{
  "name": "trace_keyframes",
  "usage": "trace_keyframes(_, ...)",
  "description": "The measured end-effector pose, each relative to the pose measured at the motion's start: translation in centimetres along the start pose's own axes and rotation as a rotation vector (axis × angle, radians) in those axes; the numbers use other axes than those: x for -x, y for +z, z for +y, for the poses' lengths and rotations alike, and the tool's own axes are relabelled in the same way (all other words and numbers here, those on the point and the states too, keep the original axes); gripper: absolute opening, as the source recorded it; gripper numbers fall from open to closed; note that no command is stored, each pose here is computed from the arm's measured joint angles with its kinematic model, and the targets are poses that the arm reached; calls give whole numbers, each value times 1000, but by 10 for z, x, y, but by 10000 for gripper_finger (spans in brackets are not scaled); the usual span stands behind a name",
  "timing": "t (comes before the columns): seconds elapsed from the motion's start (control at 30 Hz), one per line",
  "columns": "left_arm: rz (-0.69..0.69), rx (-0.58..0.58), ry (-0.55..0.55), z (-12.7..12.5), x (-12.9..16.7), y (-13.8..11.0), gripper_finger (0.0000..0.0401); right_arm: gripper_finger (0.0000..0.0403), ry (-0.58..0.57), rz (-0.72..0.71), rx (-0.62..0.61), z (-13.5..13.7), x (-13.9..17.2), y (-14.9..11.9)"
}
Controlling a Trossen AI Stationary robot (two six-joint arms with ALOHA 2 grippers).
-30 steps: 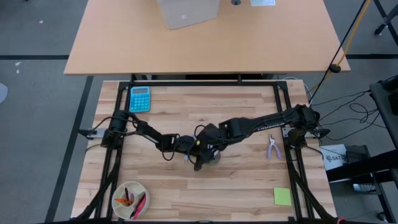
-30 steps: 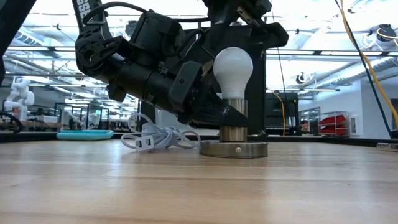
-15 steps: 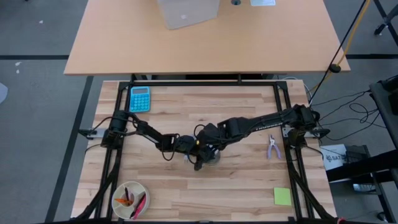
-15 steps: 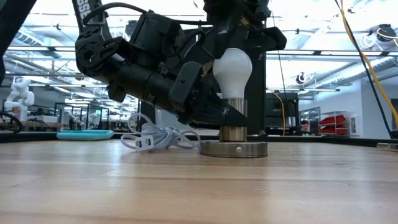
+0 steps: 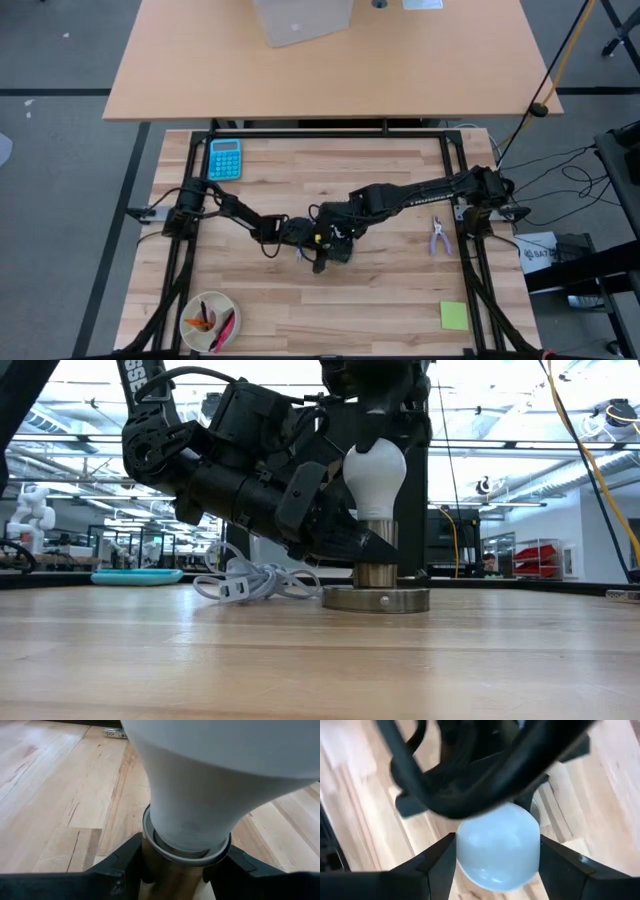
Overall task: Screw lightbulb
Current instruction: Remove the light bulb from the lamp
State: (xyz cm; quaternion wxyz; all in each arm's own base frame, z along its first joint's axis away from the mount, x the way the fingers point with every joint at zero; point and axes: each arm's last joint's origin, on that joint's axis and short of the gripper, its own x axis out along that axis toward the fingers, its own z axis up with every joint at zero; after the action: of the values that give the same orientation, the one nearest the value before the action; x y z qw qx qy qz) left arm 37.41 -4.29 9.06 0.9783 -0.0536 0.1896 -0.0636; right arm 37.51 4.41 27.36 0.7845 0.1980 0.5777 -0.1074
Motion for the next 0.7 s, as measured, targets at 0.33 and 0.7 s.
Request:
trace_keyframes(0.33, -1, -4, -2, 0, 0, 0, 175, 234, 39, 46, 442, -11, 1, 3)
trace_keyframes(0.7, 0, -5, -10, 0, 0, 0, 175, 234, 52, 51, 889, -17, 1, 5)
